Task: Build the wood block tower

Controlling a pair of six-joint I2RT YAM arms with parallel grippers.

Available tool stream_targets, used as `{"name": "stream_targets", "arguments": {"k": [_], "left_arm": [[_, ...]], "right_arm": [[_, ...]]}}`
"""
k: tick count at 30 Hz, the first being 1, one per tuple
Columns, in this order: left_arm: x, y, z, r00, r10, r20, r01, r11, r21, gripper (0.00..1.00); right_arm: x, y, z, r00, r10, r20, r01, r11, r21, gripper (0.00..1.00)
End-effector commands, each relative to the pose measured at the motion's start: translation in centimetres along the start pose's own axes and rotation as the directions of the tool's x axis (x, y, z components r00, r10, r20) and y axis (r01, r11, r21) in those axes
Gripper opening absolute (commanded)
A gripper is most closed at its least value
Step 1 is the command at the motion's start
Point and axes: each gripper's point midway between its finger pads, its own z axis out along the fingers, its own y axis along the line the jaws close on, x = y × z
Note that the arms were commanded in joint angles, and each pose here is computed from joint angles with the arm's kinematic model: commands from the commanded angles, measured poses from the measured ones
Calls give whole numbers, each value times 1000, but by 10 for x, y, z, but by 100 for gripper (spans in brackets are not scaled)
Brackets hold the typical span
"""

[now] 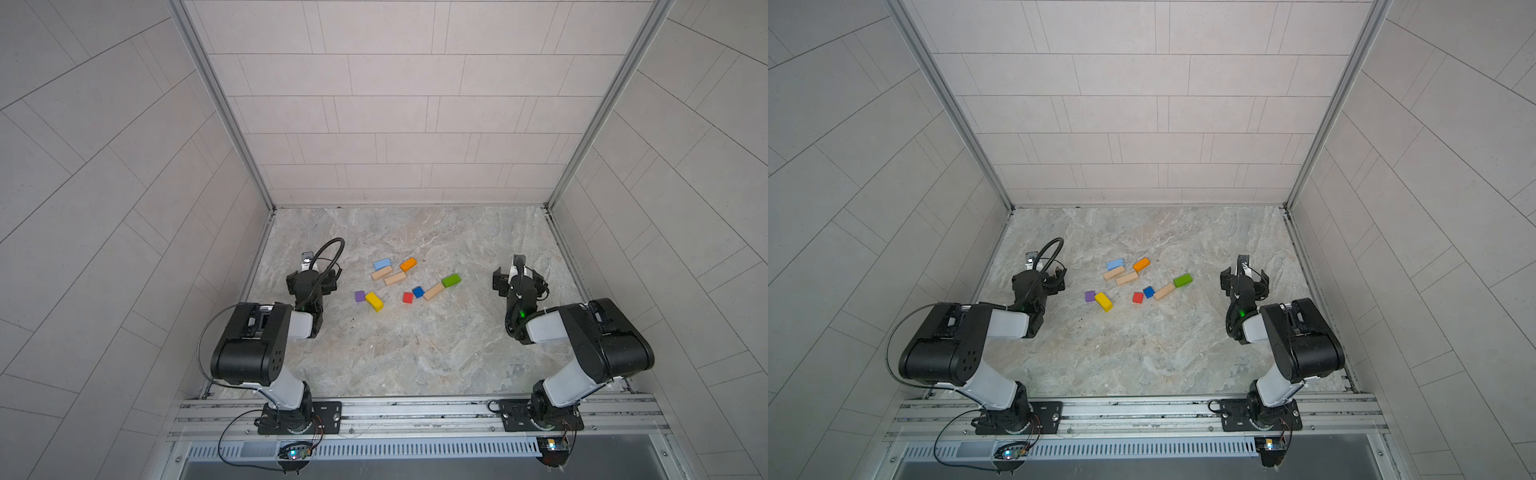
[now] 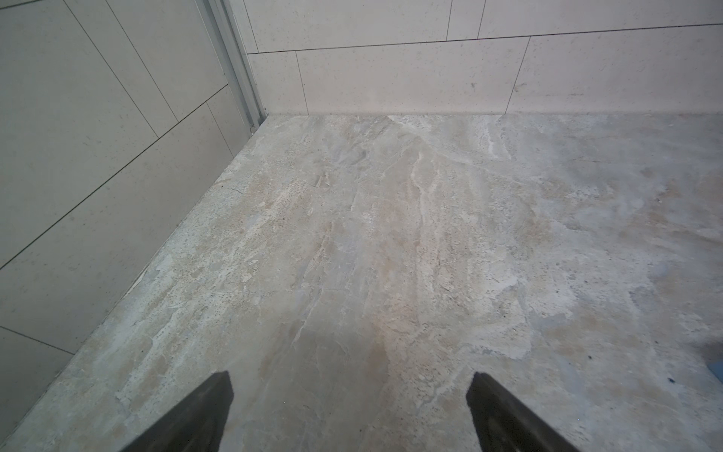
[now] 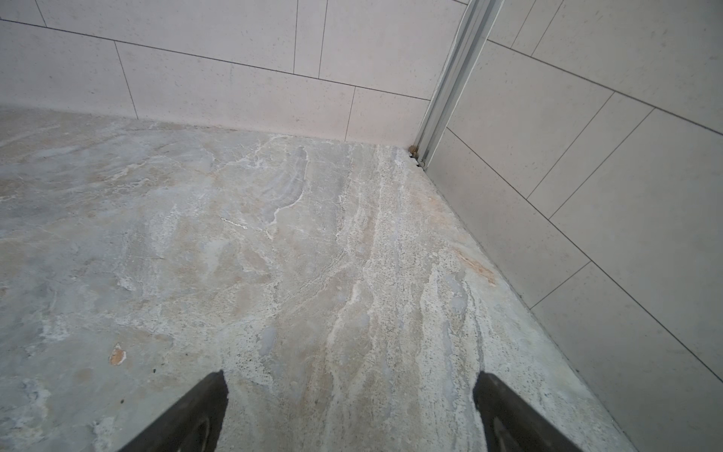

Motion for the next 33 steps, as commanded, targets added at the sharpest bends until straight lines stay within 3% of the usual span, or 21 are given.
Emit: {"name": "stream_targets", "arguments": {"k": [1, 6, 14, 20, 24, 29, 33], "left_arm": [[-6, 2, -1, 1000, -18, 24, 18, 1000, -5, 100], [-6, 2, -1, 1000, -17, 22, 17, 1000, -5, 100], [-10, 2, -4, 999, -9, 33, 10, 1000, -23, 100], [-47, 15, -19, 1000, -10, -1, 10, 995, -96, 100], [-84, 23, -33, 998, -64, 16, 66, 990, -124, 100], [-110, 17, -47, 984, -154, -84, 147, 985, -86, 100], [-126, 1, -54, 963, -205, -173, 208, 978, -5, 100]], "right_arm": [[-1, -2, 1, 1000, 1, 0, -1, 1000, 8, 100], [-2, -12, -1, 1000, 21, 14, -22, 997, 72, 99], [-7, -13, -7, 999, 15, 32, -18, 998, 68, 99], [-10, -7, -21, 995, -4, 99, -1, 999, 53, 100], [-12, -7, -21, 994, -6, 105, 1, 999, 48, 99], [-48, 5, -23, 994, -104, 29, 103, 995, 15, 99], [-77, 6, -22, 998, -64, 7, 64, 998, 9, 99]]}}
